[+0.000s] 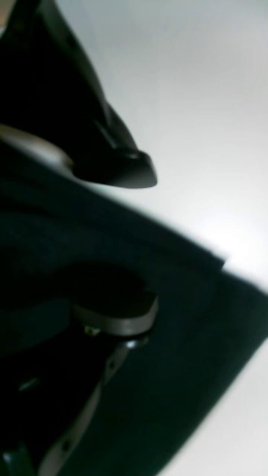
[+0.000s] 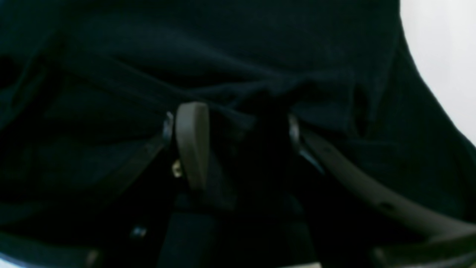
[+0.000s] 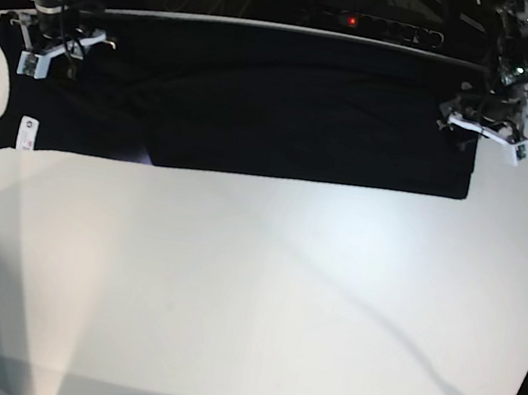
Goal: Fold the T-shirt properly
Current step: 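Grasp the strip's ends, right gripper first, then the left gripper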
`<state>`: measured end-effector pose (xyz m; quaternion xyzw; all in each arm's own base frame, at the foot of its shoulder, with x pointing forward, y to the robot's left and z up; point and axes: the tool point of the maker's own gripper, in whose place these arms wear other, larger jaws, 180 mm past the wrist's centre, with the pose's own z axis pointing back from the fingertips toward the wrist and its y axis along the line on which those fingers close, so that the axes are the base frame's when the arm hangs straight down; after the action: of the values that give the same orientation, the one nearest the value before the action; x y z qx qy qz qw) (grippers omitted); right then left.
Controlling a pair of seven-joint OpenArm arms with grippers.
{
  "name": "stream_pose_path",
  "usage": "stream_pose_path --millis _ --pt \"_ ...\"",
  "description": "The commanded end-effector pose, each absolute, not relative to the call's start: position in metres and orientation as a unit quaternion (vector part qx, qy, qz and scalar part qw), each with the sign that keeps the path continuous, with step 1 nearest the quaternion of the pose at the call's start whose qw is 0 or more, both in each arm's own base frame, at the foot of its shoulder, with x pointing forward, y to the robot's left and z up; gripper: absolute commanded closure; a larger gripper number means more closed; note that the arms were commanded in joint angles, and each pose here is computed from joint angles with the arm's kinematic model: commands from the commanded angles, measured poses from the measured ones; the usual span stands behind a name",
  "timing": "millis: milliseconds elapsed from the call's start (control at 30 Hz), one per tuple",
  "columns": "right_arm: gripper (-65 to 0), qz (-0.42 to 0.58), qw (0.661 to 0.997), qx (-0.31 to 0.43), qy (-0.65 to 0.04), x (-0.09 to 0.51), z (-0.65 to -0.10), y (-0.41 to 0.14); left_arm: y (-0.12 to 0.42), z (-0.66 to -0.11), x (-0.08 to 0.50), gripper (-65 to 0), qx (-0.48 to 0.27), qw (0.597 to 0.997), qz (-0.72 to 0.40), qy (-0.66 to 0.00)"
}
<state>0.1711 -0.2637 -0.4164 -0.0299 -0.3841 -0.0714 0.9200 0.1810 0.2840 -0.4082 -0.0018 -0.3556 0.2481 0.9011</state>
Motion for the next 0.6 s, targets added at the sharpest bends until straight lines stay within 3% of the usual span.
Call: stream_pose_path --millis 0,133,367,400,567 --pt "-27.4 -0.062 0.92 -0.031 -0.386 0.171 -0.414 -0.264 0.282 -0.41 0.178 -41.7 -0.006 0.908 0.24 -0.344" --pt "-27.4 -0.062 0.92 -0.031 -0.386 0.171 -0.414 -0.264 0.27 -0.417 0.176 -37.3 -0.017 0.914 0.232 -0.333" --pt "-27.4 -0.063 0.92 -0.031 -0.386 0.171 -0.413 -0.264 0.273 -0.421 0.173 -2.5 -0.014 0.914 0.237 -0.328" --pt "-27.4 -0.063 0.92 -0.031 -0.387 0.172 -0.413 -0.264 0.273 -0.421 0.172 0.0 -0.014 0.915 0.236 -0.326" --pt "-27.4 -0.061 0.915 -0.028 -0.398 0.184 -0.409 -0.263 0.289 -0.405 0.178 0.0 0.002 0.903 0.246 -0.352"
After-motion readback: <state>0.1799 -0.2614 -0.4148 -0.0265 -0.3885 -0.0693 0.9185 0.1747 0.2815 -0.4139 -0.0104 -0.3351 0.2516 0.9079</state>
